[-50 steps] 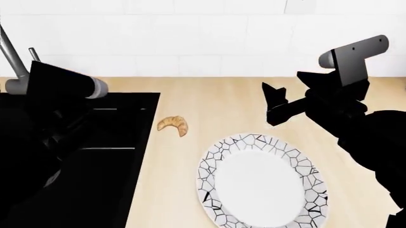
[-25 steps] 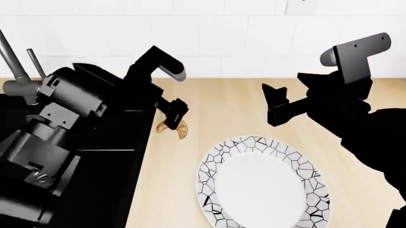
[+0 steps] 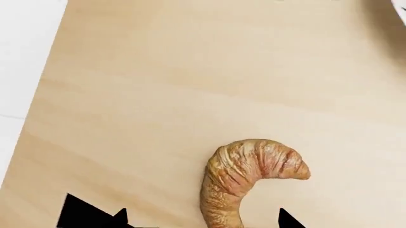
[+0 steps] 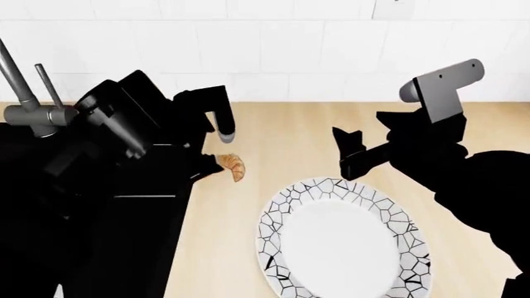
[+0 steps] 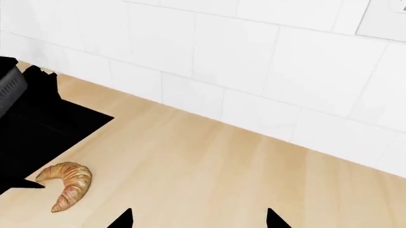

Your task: Place the pastries on the plates.

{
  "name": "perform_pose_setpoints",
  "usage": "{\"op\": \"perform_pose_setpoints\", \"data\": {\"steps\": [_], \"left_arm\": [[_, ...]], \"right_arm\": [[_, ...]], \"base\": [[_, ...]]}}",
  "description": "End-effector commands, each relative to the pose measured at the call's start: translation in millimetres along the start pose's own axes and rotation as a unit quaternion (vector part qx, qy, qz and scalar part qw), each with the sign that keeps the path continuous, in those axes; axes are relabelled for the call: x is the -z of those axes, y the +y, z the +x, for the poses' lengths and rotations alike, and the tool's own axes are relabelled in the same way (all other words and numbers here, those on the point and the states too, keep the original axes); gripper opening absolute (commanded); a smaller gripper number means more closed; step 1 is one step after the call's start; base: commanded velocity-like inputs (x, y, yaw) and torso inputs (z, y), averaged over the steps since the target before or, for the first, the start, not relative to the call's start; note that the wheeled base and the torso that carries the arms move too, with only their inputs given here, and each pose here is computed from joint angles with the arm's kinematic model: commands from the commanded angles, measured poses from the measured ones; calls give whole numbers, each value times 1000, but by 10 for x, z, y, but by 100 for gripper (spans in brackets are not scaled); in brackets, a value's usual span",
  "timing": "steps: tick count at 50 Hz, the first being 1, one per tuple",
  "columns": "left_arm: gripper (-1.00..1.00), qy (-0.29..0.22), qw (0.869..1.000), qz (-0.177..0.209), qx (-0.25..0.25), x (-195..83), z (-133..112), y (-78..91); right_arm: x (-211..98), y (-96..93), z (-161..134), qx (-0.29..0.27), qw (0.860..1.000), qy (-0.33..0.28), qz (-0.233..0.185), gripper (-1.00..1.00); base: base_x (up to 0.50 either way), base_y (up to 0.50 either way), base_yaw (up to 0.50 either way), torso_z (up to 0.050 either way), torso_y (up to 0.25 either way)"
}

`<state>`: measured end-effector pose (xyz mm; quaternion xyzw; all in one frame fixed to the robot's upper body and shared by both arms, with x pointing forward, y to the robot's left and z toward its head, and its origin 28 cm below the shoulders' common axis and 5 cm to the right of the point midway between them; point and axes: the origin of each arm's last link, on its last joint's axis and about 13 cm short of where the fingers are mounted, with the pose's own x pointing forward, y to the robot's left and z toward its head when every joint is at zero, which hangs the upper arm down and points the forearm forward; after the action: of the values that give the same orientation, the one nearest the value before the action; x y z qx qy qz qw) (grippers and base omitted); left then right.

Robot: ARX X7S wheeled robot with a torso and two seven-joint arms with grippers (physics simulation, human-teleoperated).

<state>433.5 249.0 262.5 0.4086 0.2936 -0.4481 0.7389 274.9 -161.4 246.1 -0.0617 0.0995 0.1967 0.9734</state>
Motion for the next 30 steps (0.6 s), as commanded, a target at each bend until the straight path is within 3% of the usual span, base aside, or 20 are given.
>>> {"op": "perform_pose_setpoints", "data": {"steps": [1, 4, 6, 8, 10, 11, 15, 19, 30], "left_arm": [[100, -16, 999, 12, 35, 84, 173, -36], [100, -9, 999, 5, 48, 127, 330, -114], [100, -4, 999, -4, 45, 132, 340, -125], [100, -9, 999, -39, 36, 111, 299, -117], [100, -11, 998, -43, 36, 71, 315, -127], [100, -12, 998, -13, 63, 64, 336, -124], [100, -8, 998, -10, 61, 44, 342, -126], [100, 28, 997, -14, 70, 105, 362, -148], [100, 40, 995, -4, 91, 95, 447, -195]], "right_arm": [[64, 18, 7, -6, 1000, 10, 3, 100], [61, 11, 17, -6, 1000, 10, 4, 100], [81, 22, 33, -8, 1000, 12, 5, 100], [104, 20, 45, -9, 1000, 13, 7, 100], [113, 15, 38, -8, 1000, 13, 7, 100], [105, 5, 18, -6, 1000, 12, 8, 100], [116, 9, 9, -7, 1000, 10, 12, 100], [120, 7, 28, -9, 1000, 10, 13, 100], [193, 0, 23, -9, 1000, 12, 21, 100]], "base": [[0, 0, 0, 0, 0], [0, 0, 0, 0, 0], [0, 0, 0, 0, 0], [0, 0, 0, 0, 0], [0, 0, 0, 0, 0], [0, 0, 0, 0, 0], [0, 0, 0, 4, -105], [0, 0, 0, 6, -141], [0, 0, 0, 4, -170]]}}
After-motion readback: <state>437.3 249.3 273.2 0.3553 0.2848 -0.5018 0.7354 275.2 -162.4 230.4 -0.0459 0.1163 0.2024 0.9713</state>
